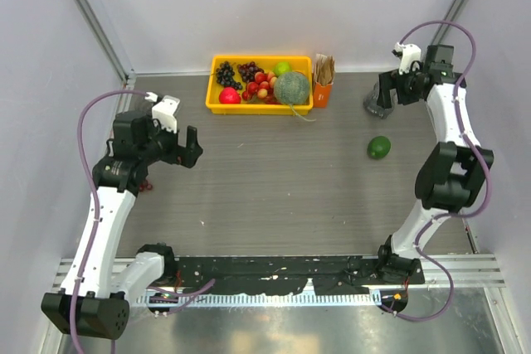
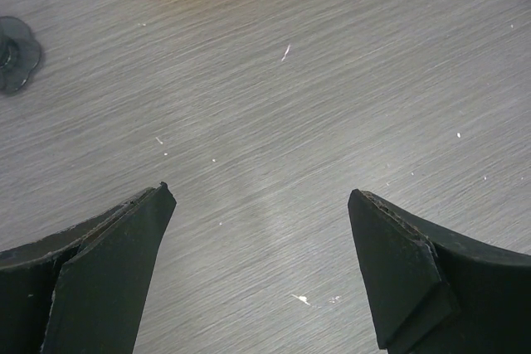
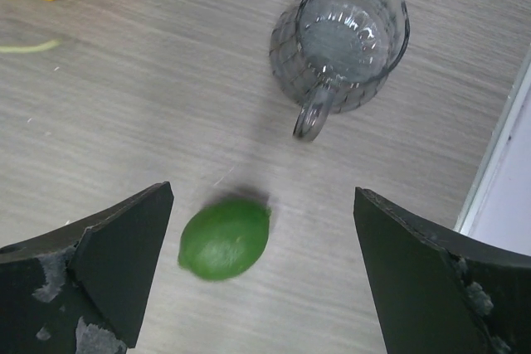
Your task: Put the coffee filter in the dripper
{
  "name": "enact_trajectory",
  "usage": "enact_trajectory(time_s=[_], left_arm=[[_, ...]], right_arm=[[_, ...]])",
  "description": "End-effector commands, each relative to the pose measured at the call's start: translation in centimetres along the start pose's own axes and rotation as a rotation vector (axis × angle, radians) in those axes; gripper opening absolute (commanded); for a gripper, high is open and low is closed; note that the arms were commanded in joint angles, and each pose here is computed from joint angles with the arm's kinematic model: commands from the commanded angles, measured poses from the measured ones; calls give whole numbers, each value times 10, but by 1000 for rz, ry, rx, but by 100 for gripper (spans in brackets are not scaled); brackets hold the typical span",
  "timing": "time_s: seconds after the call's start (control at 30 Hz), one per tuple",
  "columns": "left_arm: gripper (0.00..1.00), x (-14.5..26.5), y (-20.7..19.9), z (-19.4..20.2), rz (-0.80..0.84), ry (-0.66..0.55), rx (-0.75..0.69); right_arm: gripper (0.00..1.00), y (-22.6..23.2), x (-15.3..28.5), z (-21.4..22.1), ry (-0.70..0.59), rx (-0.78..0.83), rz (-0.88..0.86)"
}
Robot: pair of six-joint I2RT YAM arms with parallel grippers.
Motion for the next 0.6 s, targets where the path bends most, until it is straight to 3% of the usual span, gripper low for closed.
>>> enact_trajectory(time_s=[0.0,0.33,0.57], left_arm=[[99,-6,2,-10,17,-50,-1],[99,-20,5,-5,13,-28,8],[99,-29,8,-2,15,-6,18]], right_arm=[[100,-16,-22,-20,-14,8,47],[83,-37,-89,2,66,-80,83],[67,-50,-110,7,80,-75,131]])
Point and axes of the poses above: each gripper's point midway between its finger pads, its own x axis back along the fingers, its own y axis along the line the jaws close on, z = x × y, the point moved 9 cm from there along x, back along the fingers, and after that the axes turned 11 degrees about -x, right-handed, at the moved point
